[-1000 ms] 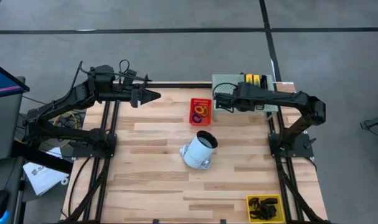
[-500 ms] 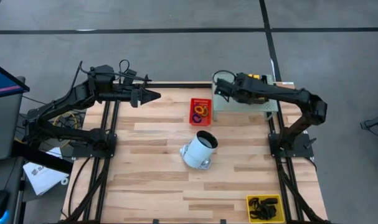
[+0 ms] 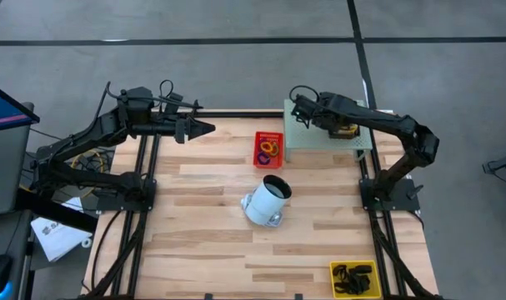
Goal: Pick & Place Office Desk Supplies
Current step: Put the black bin on the shelf, then put the yellow bin on the shelf
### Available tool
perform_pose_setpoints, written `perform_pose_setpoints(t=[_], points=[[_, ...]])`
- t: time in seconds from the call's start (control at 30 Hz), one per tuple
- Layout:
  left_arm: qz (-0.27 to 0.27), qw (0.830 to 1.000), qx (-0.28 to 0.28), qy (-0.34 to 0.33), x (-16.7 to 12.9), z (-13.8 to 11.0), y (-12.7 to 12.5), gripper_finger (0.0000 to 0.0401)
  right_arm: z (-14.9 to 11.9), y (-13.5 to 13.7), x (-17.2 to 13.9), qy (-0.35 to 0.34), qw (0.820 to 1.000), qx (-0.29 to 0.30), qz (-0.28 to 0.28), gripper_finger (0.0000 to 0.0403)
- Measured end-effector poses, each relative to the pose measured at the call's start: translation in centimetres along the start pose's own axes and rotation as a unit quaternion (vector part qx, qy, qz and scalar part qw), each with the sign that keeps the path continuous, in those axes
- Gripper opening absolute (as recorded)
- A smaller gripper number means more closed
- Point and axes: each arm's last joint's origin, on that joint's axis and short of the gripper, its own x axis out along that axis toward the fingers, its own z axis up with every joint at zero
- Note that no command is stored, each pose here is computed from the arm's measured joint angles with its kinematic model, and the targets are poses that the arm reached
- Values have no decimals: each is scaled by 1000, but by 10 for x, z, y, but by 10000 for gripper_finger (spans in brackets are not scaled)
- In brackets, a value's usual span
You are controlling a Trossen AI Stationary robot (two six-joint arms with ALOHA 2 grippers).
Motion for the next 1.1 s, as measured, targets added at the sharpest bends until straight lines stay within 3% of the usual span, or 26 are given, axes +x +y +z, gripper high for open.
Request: perform_pose_setpoints(t=[0.7,0.87,1.1], points=[[0,1000,0,0,0,0,0,94,-3,-15,-1,6,996,-56,-67,0],[0,1000,0,0,0,0,0,94,-3,-14,-1,4,996,-53,-66,0],[0,1000,-1,0,0,0,0,94,-12,-1,-9,-6,998,-55,-13,0]])
